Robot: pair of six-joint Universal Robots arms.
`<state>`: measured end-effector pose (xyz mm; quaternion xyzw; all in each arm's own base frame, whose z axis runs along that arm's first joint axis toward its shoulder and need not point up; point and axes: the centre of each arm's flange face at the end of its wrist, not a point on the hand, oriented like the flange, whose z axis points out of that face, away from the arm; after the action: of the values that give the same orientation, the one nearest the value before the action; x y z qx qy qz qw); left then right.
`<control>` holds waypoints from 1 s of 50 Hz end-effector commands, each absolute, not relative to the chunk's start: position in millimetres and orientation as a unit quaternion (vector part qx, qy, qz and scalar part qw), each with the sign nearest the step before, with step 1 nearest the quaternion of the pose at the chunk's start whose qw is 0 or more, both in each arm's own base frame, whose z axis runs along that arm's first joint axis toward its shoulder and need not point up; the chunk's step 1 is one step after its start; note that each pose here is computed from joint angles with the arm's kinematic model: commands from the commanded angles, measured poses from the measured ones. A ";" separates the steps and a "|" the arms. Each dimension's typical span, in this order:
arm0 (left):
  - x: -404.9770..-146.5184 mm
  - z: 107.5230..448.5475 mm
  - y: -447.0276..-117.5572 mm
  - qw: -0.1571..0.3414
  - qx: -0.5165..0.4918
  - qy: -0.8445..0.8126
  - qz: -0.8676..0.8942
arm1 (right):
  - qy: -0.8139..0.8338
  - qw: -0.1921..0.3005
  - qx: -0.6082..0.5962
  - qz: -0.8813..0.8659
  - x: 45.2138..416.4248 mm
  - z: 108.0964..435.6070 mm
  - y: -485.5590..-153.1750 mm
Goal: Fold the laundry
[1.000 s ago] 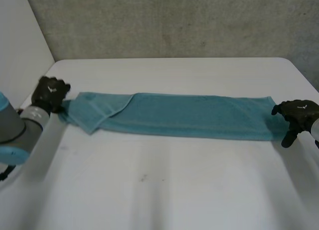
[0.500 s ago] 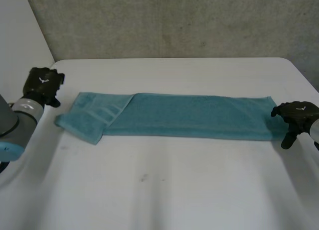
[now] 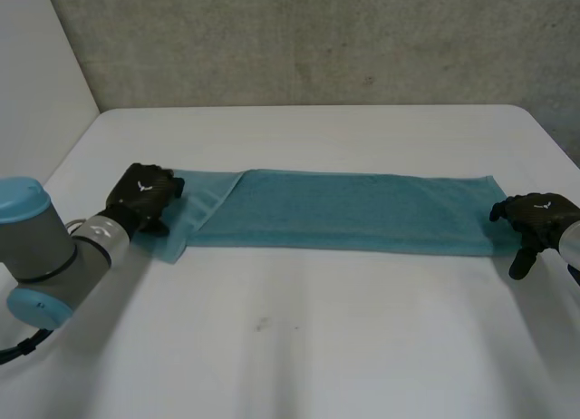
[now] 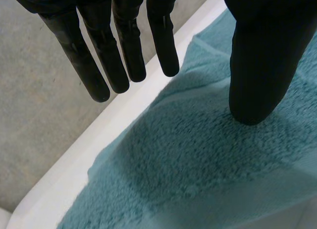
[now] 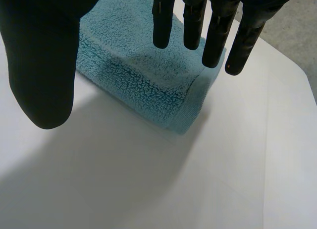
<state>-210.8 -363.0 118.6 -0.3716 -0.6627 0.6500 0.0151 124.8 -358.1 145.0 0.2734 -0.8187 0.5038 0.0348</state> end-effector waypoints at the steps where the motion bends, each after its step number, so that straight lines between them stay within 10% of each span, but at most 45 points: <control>1: -207.7 117.9 -368.2 0.005 -0.362 -0.677 0.641 | -0.818 0.035 0.273 0.505 124.5 145.3 -358.9; 32: -207.2 147.5 -436.2 -0.010 -0.294 -0.647 0.703 | -0.817 0.038 0.283 0.500 127.7 142.2 -357.2; 50: -224.8 146.6 -322.5 0.101 -0.380 -0.691 0.607 | -0.817 0.039 0.284 0.500 127.7 142.2 -357.3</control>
<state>-221.2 -351.5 149.3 -0.3516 -0.6948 0.6227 0.0767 127.0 -358.8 143.6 0.2831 -0.8159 0.5026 0.0403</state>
